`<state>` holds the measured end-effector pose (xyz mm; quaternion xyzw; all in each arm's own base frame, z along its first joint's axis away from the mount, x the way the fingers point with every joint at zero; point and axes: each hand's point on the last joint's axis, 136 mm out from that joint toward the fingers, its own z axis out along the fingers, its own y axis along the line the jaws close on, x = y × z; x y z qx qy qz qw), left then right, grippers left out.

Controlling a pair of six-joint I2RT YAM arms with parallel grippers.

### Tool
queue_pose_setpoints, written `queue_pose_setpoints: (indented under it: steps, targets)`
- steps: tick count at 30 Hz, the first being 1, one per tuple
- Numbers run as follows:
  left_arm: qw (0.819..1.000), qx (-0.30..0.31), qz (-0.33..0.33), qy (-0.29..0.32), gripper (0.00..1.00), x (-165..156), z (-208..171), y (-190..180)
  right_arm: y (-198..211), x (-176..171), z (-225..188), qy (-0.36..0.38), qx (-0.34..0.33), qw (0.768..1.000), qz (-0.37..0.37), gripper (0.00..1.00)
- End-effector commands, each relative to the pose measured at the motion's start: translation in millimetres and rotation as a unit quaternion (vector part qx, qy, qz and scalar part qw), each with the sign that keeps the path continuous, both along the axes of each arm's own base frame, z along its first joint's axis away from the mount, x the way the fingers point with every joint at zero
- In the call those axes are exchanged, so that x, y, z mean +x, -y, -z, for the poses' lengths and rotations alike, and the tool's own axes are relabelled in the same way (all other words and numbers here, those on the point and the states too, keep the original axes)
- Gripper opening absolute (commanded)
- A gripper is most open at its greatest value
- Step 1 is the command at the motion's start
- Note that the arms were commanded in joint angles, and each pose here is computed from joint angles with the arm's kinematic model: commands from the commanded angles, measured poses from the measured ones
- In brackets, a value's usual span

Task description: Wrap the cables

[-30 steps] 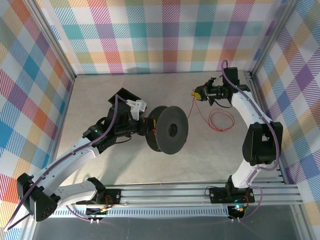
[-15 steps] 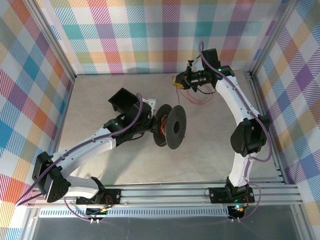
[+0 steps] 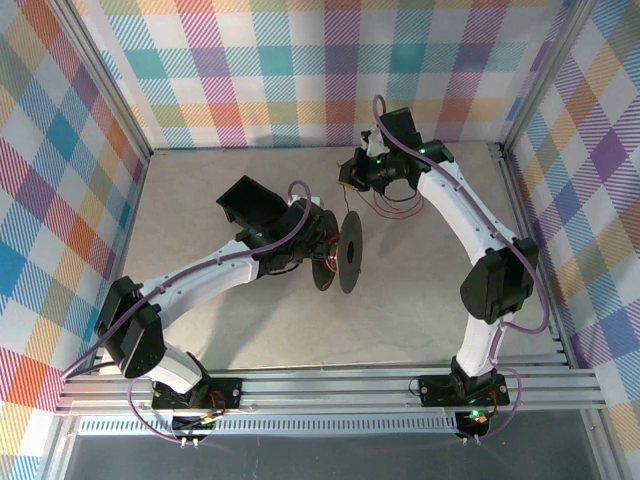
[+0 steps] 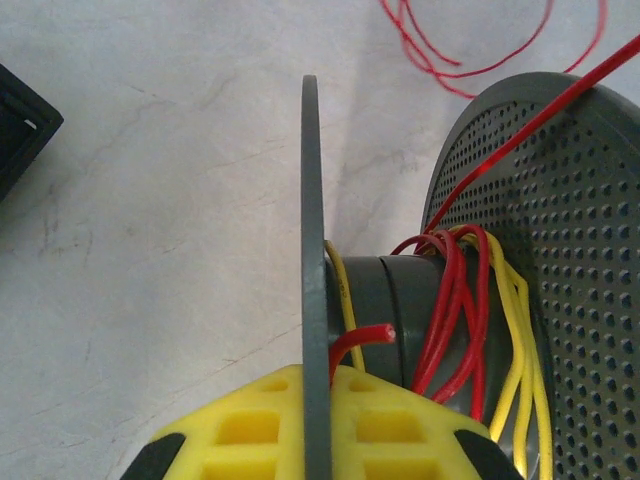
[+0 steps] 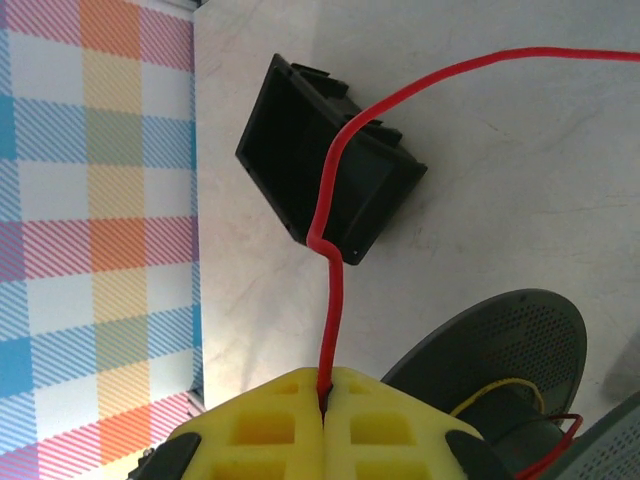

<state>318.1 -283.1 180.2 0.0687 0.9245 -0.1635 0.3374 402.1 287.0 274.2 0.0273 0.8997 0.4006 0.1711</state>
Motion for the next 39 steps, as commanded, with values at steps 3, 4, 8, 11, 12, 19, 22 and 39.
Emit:
queue_pose_setpoints:
  steps: [3,4,8,11,12,19,22,39]
  targets:
    - [0.998,0.024,-0.030,-0.044,0.00,-4,17,-6,-36,-16,-70,0.083,0.075,0.994,0.011,0.00]
    - [0.998,0.024,-0.035,-0.044,0.00,-2,16,-7,-42,-20,-70,0.083,0.077,0.993,0.013,0.00]
    - [0.996,0.030,-0.065,-0.043,0.00,5,17,-17,-53,-36,-70,0.090,0.083,0.992,0.026,0.00]
    - [0.995,0.021,-0.089,-0.045,0.00,11,16,-28,-45,-50,-58,0.090,0.087,0.991,0.051,0.00]
    - [0.994,0.018,-0.100,-0.043,0.00,14,15,-32,-42,-54,-52,0.089,0.088,0.990,0.060,0.00]
    - [0.989,0.013,-0.147,-0.027,0.00,29,5,-50,-37,-89,-40,0.107,0.090,0.988,0.073,0.00]
    - [0.987,0.013,-0.161,-0.019,0.00,36,1,-55,-47,-105,-36,0.115,0.080,0.988,0.060,0.00]
    - [0.981,0.000,-0.196,-0.001,0.00,48,-13,-75,-26,-158,59,0.090,0.027,0.990,0.103,0.00]
